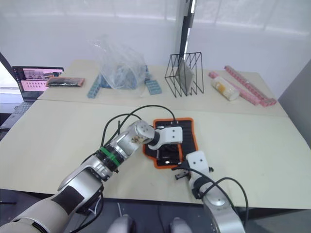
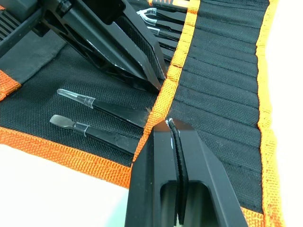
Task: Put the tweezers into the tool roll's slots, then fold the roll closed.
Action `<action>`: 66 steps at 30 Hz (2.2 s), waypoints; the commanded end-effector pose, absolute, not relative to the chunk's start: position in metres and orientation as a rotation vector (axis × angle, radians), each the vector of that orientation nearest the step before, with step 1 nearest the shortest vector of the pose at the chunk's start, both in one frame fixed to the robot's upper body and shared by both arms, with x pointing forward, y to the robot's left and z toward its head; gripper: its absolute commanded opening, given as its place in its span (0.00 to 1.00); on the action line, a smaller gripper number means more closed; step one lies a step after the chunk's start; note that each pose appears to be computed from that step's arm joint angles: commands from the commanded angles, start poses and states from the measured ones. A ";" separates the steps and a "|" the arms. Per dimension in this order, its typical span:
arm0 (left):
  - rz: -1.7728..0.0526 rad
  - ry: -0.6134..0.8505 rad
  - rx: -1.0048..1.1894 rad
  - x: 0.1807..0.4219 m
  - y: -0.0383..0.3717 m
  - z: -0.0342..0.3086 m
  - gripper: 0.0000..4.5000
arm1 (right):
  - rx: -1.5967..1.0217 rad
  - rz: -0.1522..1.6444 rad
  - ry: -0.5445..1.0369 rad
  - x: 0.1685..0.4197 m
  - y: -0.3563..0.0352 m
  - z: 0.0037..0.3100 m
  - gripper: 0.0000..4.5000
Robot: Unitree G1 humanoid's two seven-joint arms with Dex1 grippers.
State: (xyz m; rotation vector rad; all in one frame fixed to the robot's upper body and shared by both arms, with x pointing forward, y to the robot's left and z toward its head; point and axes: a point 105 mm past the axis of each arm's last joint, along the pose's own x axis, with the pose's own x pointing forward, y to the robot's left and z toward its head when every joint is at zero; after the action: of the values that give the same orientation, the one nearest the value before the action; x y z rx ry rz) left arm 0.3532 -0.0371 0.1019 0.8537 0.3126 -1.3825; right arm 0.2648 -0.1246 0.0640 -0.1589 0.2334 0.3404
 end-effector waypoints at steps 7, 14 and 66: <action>-1.330 0.217 0.880 0.357 -0.022 0.138 0.62 | -0.136 0.390 0.395 0.253 -0.118 0.028 0.00; -1.276 0.202 0.801 0.341 0.015 0.163 0.99 | -0.143 0.393 0.395 0.256 -0.120 0.027 0.00; -0.389 0.181 0.068 0.255 0.246 0.116 0.99 | -0.214 0.481 0.408 0.262 -0.134 0.021 0.00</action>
State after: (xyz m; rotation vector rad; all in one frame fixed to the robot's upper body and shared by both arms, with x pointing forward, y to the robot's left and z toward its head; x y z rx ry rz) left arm 0.2476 0.2588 0.1101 0.0794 0.2067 -0.3917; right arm 0.2700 -0.1281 0.0552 -0.2273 0.2589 0.4935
